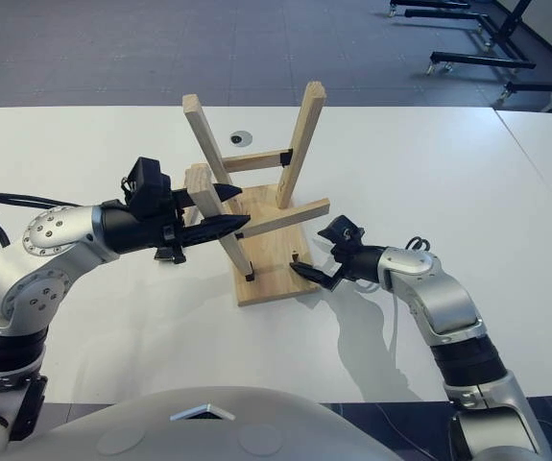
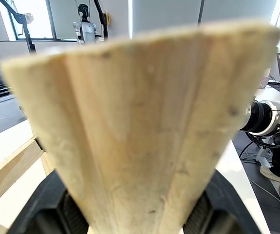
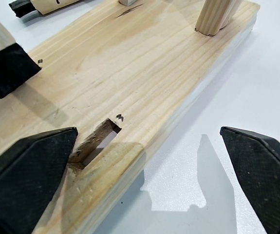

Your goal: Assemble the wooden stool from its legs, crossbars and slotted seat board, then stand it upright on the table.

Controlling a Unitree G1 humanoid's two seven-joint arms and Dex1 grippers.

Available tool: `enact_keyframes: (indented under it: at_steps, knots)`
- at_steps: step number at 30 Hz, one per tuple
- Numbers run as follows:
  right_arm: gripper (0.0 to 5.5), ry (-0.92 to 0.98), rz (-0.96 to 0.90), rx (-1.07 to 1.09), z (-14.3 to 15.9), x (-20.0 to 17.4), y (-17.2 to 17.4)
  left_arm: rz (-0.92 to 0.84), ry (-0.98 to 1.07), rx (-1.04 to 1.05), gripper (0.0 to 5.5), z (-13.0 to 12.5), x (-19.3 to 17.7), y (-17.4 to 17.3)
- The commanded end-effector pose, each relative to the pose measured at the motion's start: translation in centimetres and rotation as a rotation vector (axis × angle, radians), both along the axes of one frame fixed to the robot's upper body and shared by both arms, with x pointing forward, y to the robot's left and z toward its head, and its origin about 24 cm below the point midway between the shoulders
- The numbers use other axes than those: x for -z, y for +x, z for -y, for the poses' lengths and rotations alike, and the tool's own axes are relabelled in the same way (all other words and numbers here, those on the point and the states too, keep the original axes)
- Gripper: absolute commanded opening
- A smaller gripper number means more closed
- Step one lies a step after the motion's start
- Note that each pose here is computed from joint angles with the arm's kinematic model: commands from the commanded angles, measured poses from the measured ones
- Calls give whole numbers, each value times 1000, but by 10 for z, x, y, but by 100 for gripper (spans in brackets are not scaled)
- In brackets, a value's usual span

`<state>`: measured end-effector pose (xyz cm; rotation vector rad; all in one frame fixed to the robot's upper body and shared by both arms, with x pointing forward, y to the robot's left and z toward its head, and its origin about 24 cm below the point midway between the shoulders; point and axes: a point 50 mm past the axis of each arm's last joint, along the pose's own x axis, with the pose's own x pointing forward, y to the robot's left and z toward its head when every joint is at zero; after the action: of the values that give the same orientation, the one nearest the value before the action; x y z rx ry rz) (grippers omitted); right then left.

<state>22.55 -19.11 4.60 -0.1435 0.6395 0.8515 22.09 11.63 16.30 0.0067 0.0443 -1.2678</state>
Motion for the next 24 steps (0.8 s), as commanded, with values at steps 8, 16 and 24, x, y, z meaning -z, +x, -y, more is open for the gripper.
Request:
enact_keyframes:
  at_steps: [8, 16, 24]
  knots:
    - [540, -66, -126, 28, 5, 25, -16, -41, 12, -6, 205, -7, -8, 6]
    - [540, -54, -127, 34, 1, 27, -19, -93, -16, -10, 205, -12, -15, 15]
    - [540, -63, -130, 18, 1, 25, -18, -104, -24, -2, 205, -5, -7, 10]
